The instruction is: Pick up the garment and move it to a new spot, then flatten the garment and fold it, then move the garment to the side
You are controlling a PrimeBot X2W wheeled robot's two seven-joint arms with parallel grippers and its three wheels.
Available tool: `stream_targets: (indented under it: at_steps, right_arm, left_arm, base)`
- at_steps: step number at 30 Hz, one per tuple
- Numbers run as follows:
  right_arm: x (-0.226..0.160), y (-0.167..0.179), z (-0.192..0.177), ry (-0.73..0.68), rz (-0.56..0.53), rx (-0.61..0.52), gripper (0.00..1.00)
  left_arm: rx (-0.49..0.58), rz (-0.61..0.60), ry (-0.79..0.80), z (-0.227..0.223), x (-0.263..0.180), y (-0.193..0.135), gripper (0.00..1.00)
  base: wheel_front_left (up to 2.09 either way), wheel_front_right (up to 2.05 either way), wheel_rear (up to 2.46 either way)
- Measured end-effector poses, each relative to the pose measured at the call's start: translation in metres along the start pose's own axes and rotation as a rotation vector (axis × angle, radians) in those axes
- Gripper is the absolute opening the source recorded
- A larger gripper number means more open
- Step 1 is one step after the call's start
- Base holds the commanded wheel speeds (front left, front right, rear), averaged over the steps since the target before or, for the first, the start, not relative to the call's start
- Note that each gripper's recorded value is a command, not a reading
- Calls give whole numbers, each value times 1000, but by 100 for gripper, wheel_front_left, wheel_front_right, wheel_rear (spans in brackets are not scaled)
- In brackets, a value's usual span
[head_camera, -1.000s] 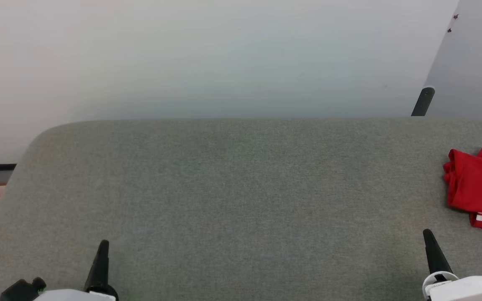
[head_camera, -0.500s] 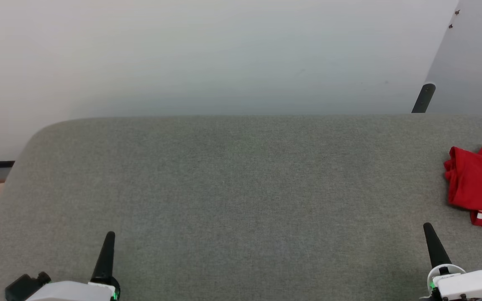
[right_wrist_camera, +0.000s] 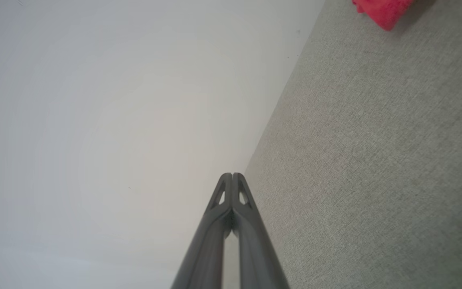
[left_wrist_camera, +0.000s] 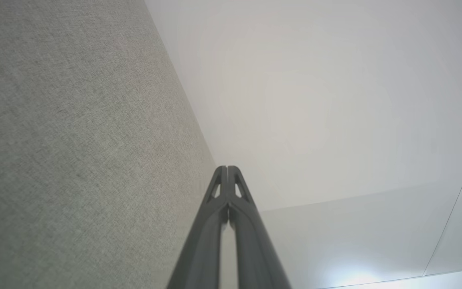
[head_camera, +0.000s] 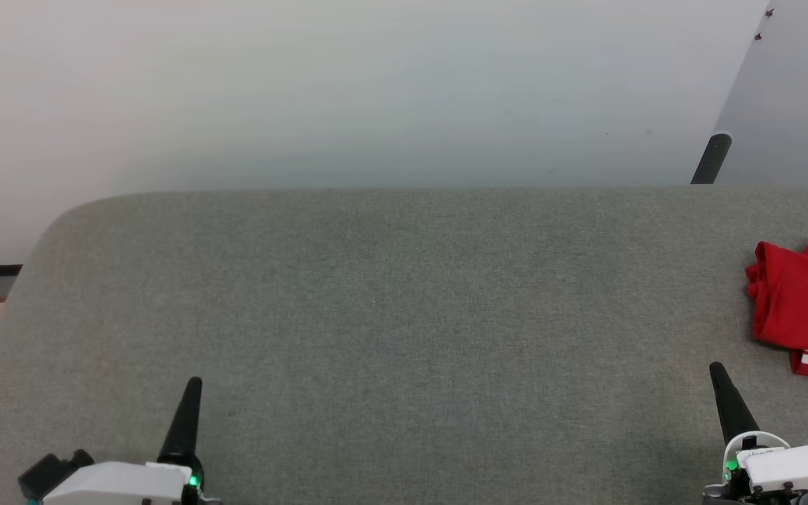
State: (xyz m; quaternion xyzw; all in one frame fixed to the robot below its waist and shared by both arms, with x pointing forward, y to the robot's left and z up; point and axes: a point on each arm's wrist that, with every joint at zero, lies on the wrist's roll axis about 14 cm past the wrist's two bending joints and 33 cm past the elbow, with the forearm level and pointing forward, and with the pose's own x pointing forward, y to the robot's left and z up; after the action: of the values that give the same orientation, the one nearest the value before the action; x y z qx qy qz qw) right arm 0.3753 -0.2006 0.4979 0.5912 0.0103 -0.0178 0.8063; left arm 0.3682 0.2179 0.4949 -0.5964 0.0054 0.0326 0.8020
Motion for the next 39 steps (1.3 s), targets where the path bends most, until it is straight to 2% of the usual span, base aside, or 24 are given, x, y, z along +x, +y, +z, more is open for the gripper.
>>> stream_targets:
  at_steps: [39]
  right_arm:
    - [12, 7, 2, 12, 32, 305, 0]
  left_arm:
    - [-295, -43, 42, -16, 18, -15, 0]
  base:
    - [0, 0, 0]
